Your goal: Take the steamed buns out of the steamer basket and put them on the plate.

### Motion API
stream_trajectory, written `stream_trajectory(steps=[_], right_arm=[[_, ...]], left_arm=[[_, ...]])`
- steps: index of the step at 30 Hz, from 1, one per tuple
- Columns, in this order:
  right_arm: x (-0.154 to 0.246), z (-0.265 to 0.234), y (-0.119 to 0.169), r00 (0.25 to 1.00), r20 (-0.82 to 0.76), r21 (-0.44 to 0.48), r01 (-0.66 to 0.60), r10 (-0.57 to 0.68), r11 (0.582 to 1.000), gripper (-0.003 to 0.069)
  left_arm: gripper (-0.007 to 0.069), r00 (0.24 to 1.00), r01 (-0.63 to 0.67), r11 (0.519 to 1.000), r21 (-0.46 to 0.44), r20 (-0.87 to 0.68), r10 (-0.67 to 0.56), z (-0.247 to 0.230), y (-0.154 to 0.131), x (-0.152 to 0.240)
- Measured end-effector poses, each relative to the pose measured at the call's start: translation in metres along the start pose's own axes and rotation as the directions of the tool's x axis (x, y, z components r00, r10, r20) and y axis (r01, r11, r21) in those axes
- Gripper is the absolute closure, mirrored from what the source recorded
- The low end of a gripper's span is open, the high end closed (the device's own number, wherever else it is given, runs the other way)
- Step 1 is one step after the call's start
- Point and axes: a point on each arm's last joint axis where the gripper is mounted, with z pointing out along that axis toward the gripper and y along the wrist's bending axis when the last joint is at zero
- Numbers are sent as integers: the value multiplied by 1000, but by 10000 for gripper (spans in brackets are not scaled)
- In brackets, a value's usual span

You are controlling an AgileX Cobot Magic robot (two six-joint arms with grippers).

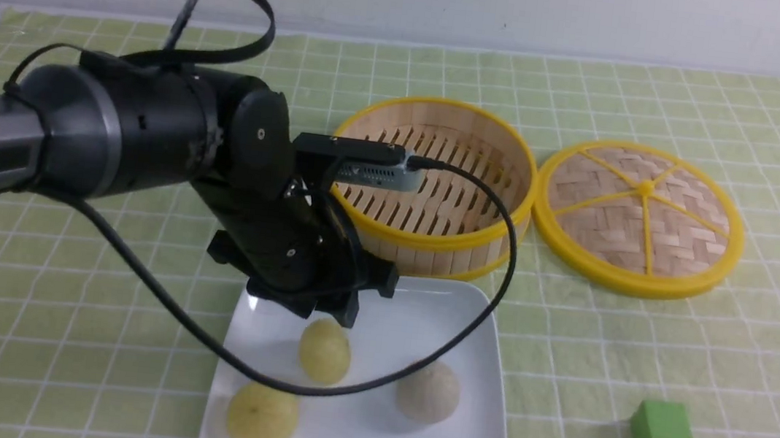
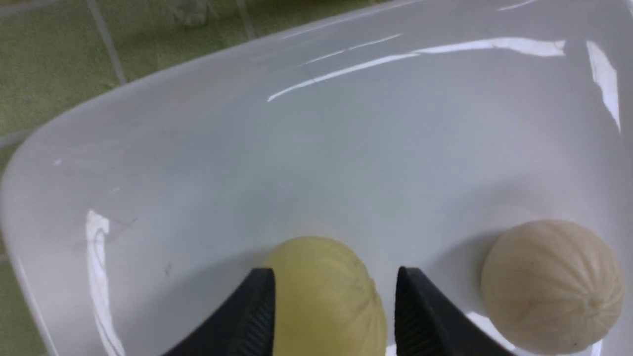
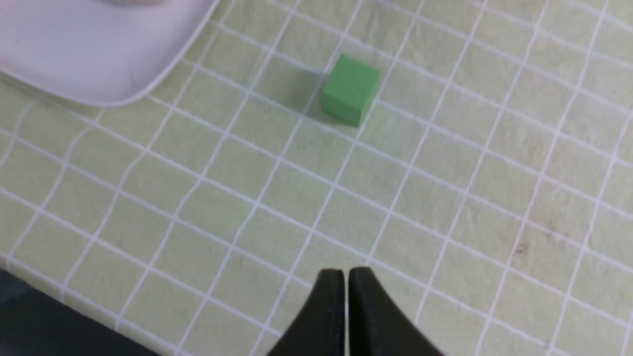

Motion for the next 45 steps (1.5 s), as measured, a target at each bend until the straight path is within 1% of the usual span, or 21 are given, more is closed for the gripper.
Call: stream_trajectory(steps=[1, 3, 4, 6, 7, 8, 9, 10, 11, 12, 13, 14, 16, 21, 26, 34, 41, 42, 45], right_arm=[[2, -3, 0, 1000, 18, -1, 0, 0, 1000, 621], [16, -20, -1, 992, 117, -11, -38, 39, 999, 617], [18, -22, -1, 989, 135, -17, -50, 52, 999, 616], [25, -29, 1, 961, 253, -60, -101, 114, 993, 615], [28, -30, 3, 917, 368, -111, -118, 151, 987, 615], [28, -27, 3, 908, 389, -122, -117, 156, 986, 615], [29, -25, 4, 883, 440, -141, -112, 164, 984, 615], [28, -14, 5, 849, 503, -158, -96, 164, 983, 615], [28, 0, 5, 827, 541, -155, -84, 155, 984, 615], [28, 0, 5, 827, 541, -154, -82, 153, 985, 615], [29, 13, 5, 820, 553, -148, -76, 146, 986, 615], [30, 26, 5, 805, 574, -149, -75, 148, 986, 615], [31, 39, 4, 793, 591, -147, -75, 149, 986, 615], [36, 56, 4, 778, 610, -144, -77, 150, 987, 611], [42, 66, 3, 795, 588, -140, -81, 149, 987, 601], [44, 68, 4, 808, 571, -138, -83, 148, 987, 587], [51, 73, 2, 806, 572, -127, -93, 150, 988, 578], [54, 76, 1, 803, 577, -111, -104, 149, 988, 578], [69, 91, -6, 808, 573, -10, -165, 141, 986, 576]], left_arm=[[267, 1000, 0, 1000, 0, 0, 0, -1, 0, 0], [270, 1000, -13, 1000, -3, 12, 13, -11, -1, 1], [274, 1000, -17, 1000, -4, 16, 17, -14, -1, 1], [297, 999, -28, 1000, -8, 29, 28, -24, -1, 1], [338, 998, -43, 999, -17, 49, 44, -34, -1, 2], [344, 998, -46, 999, -17, 52, 47, -35, -1, 2], [376, 997, -54, 998, -22, 60, 55, -39, -1, 2], [428, 995, -64, 998, -29, 71, 65, -46, -1, 3], [475, 995, -68, 997, -32, 74, 70, -49, -1, 3], [491, 995, -69, 997, -33, 73, 71, -50, -1, 4], [522, 995, -72, 997, -35, 74, 74, -51, -1, 4], [573, 995, -75, 996, -39, 70, 77, -52, -1, 5], [612, 995, -75, 996, -41, 59, 78, -52, 0, 5], [623, 995, -76, 996, -42, 54, 78, -53, 0, 6], [623, 996, -76, 996, -42, 53, 78, -53, 0, 6], [623, 996, -76, 996, -43, 51, 78, -53, 0, 6], [613, 997, -75, 996, -46, 1, 75, -52, 1, 11], [613, 997, -75, 996, -47, -7, 74, -52, 1, 12], [613, 998, -64, 997, -46, -13, 64, -53, 1, 13]])
